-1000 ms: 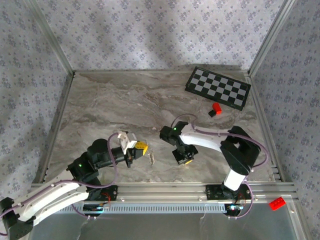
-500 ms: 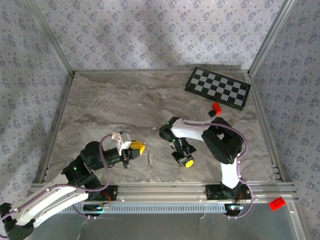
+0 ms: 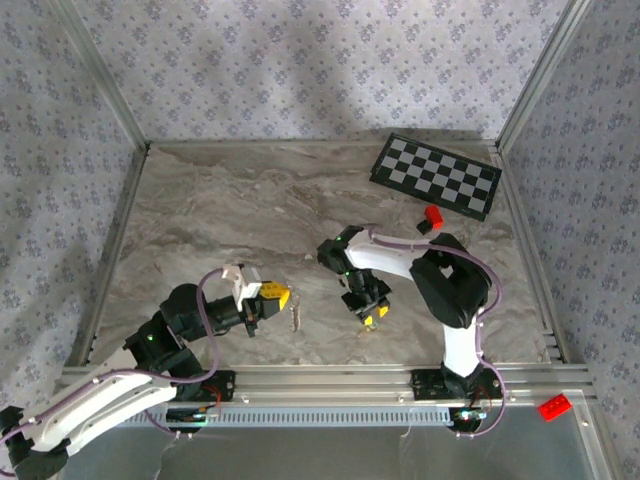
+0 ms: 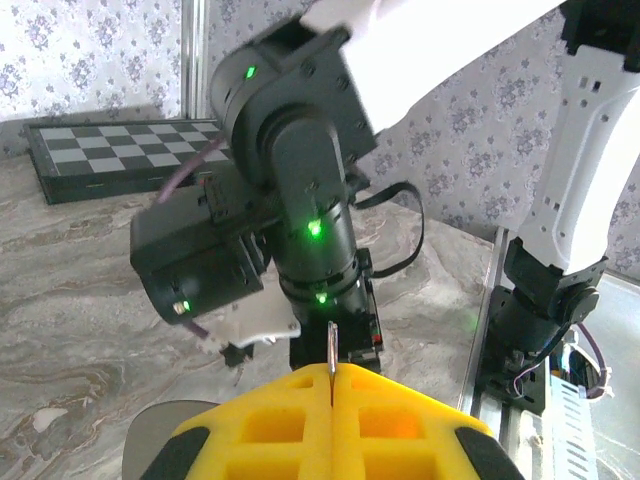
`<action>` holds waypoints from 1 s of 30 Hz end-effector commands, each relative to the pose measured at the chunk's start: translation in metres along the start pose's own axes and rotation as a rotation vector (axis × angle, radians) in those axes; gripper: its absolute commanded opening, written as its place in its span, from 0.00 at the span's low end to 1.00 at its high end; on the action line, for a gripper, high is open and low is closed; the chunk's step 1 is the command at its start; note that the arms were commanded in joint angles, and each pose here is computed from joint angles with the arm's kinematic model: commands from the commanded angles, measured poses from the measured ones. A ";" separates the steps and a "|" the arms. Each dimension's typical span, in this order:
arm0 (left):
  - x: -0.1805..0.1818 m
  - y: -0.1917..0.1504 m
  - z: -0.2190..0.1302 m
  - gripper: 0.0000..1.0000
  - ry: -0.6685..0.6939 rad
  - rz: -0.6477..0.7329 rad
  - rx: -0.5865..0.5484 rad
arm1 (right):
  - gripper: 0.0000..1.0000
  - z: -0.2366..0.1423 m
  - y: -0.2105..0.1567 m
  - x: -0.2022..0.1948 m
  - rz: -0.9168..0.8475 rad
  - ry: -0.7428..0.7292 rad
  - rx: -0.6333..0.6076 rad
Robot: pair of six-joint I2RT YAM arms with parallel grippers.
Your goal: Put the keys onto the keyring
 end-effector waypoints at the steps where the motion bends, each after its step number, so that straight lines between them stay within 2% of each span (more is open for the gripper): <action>1: -0.003 0.013 -0.001 0.00 -0.007 -0.001 -0.041 | 0.41 -0.025 -0.004 0.000 0.027 -0.033 -0.109; 5: -0.002 0.010 0.000 0.00 -0.004 -0.004 -0.033 | 0.49 -0.026 -0.019 0.009 0.090 0.006 -0.181; 11: -0.002 0.008 0.004 0.00 -0.008 -0.008 -0.016 | 0.51 -0.006 -0.036 0.016 0.205 0.082 -0.269; 18: -0.001 0.008 0.006 0.00 -0.007 -0.006 -0.009 | 0.49 0.017 -0.044 0.012 0.282 0.119 -0.340; 30: -0.003 0.013 0.005 0.00 -0.013 -0.001 -0.014 | 0.42 0.031 -0.048 0.004 0.332 0.101 -0.448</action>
Point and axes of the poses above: each hand's point on the last joint's axis, 136 mm out from that joint toward the fingers, its own z axis out along the fingers, its own x axis along the line the jaws close on, y = z × x, the point moved 6 cm from there along -z, back along the fingers, and after that the axes turned 6 degrees about -z, right-handed, at the moved point
